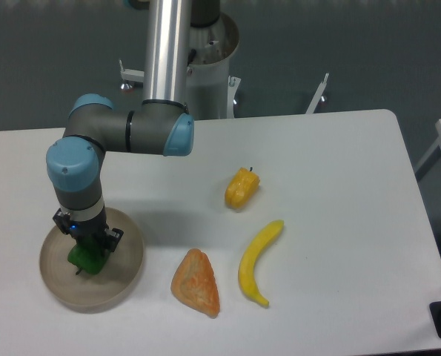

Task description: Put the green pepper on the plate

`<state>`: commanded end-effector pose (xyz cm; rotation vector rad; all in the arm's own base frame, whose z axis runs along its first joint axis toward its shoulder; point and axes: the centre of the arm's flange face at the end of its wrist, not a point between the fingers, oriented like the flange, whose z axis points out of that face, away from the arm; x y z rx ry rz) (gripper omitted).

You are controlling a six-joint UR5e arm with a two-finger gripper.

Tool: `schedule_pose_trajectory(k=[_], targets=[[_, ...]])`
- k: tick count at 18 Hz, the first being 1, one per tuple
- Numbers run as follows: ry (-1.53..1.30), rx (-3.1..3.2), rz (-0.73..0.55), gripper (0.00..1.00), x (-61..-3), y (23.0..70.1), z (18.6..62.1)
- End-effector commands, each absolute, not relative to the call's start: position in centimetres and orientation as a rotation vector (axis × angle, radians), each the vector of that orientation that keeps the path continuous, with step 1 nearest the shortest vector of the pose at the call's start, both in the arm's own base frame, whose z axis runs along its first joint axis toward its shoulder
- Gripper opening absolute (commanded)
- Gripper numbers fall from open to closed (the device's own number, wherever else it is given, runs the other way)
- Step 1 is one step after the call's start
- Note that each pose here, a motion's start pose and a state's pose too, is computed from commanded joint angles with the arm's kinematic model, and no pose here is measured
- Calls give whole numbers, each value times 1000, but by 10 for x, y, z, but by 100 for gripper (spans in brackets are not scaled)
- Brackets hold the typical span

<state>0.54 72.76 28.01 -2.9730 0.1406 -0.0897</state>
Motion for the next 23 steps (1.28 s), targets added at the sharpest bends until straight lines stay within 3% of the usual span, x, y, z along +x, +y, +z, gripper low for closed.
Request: schedule_pose_trajectory(k=[2,7,16,23], targets=[[143,-2965,-87,89,6,727,285],[192,-2931,-50,96,-10,726,313],[347,-2934,22,99,-158,680,367],[507,-2959,96,99,-245,649,361]])
